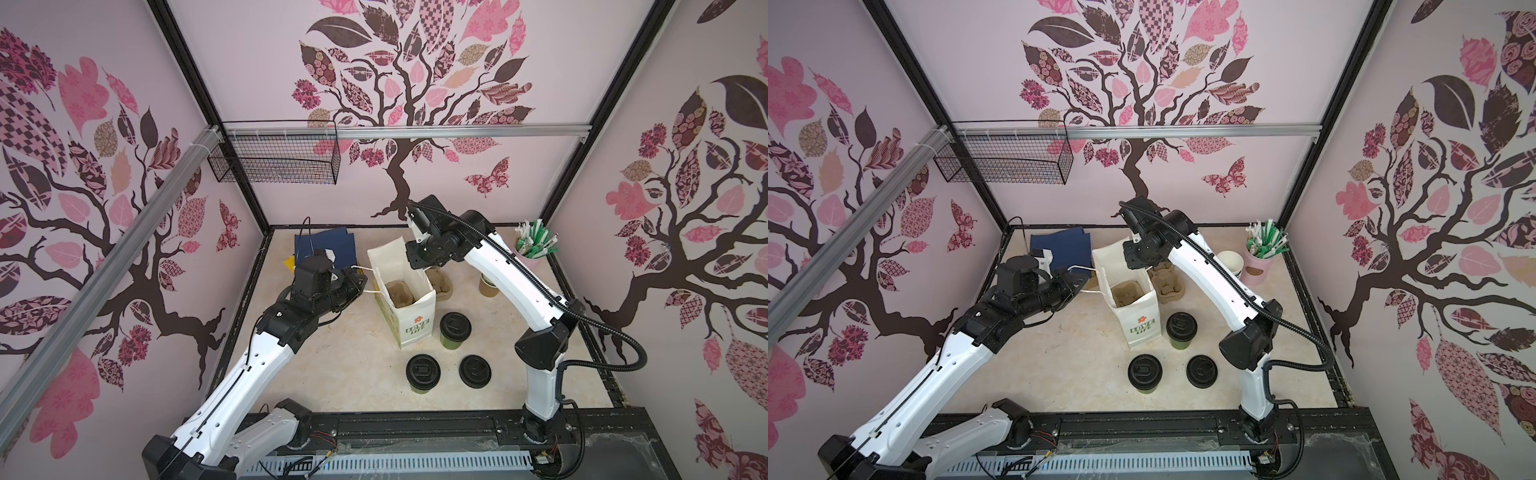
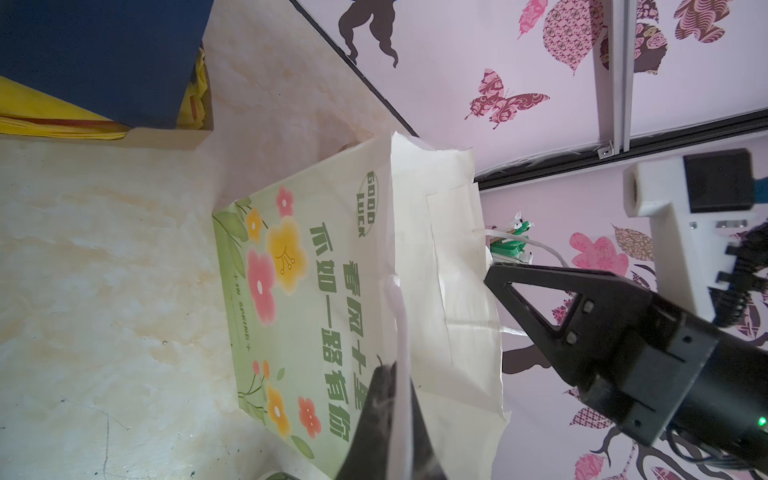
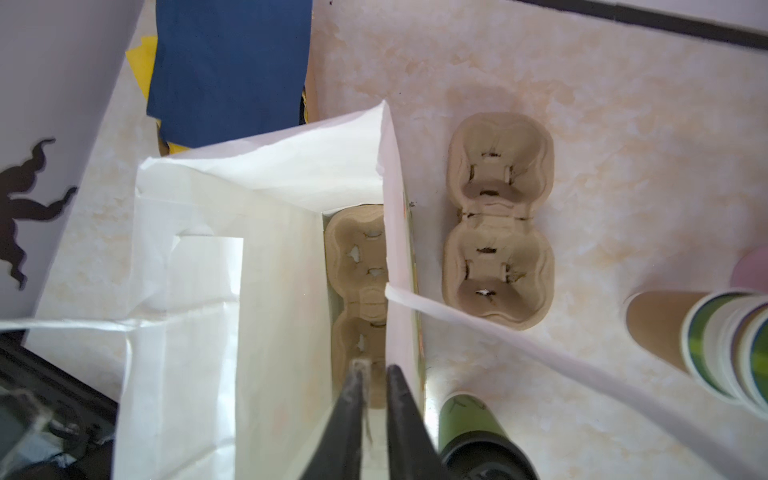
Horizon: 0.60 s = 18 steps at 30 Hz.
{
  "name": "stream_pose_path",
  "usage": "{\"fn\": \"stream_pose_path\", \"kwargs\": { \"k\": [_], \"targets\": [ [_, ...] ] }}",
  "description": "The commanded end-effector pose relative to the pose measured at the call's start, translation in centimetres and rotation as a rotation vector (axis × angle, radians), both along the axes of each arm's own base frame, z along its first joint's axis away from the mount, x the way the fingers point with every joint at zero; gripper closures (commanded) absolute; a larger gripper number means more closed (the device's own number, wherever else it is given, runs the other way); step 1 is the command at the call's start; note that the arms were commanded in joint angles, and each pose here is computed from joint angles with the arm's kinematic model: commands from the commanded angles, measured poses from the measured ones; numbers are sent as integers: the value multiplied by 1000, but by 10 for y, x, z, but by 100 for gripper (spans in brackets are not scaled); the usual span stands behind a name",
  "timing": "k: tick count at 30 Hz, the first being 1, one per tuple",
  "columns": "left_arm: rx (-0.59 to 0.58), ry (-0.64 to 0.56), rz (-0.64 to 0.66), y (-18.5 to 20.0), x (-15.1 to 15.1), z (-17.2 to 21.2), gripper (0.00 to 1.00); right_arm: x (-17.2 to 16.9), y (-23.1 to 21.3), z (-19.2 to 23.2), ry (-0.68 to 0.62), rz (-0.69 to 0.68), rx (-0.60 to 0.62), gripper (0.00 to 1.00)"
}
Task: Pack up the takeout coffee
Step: 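Move the right gripper toward the lidded green cups nearest the robot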
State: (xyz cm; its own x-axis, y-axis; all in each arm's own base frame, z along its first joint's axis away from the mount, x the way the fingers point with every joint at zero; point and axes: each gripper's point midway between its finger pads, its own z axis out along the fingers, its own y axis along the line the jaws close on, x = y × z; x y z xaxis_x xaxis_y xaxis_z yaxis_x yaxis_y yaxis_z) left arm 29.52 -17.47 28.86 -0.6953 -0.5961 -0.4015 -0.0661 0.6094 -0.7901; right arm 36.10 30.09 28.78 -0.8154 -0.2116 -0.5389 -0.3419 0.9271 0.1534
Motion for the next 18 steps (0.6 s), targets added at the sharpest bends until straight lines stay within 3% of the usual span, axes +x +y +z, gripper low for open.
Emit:
{"fn": "stream_pose_path", "kwargs": {
  "k": [1, 6, 10, 15, 18],
  "targets": [
    [1, -38, 15, 3, 4, 15, 97, -3, 0, 9, -1, 11, 7, 72],
    [-1, -34, 14, 1, 6, 12, 79, -22, 2, 62, -55, 75, 127, 61],
    [-9, -46, 12, 0, 8, 15, 74, -51, -3, 92, -75, 149, 205, 56],
    [-23, -71, -6, -3, 9, 21, 69, -92, -26, 88, -41, 201, 198, 55],
    [-26, -84, -11, -3, 7, 22, 66, -121, -42, 62, 11, 214, 110, 55]
  ]
}}
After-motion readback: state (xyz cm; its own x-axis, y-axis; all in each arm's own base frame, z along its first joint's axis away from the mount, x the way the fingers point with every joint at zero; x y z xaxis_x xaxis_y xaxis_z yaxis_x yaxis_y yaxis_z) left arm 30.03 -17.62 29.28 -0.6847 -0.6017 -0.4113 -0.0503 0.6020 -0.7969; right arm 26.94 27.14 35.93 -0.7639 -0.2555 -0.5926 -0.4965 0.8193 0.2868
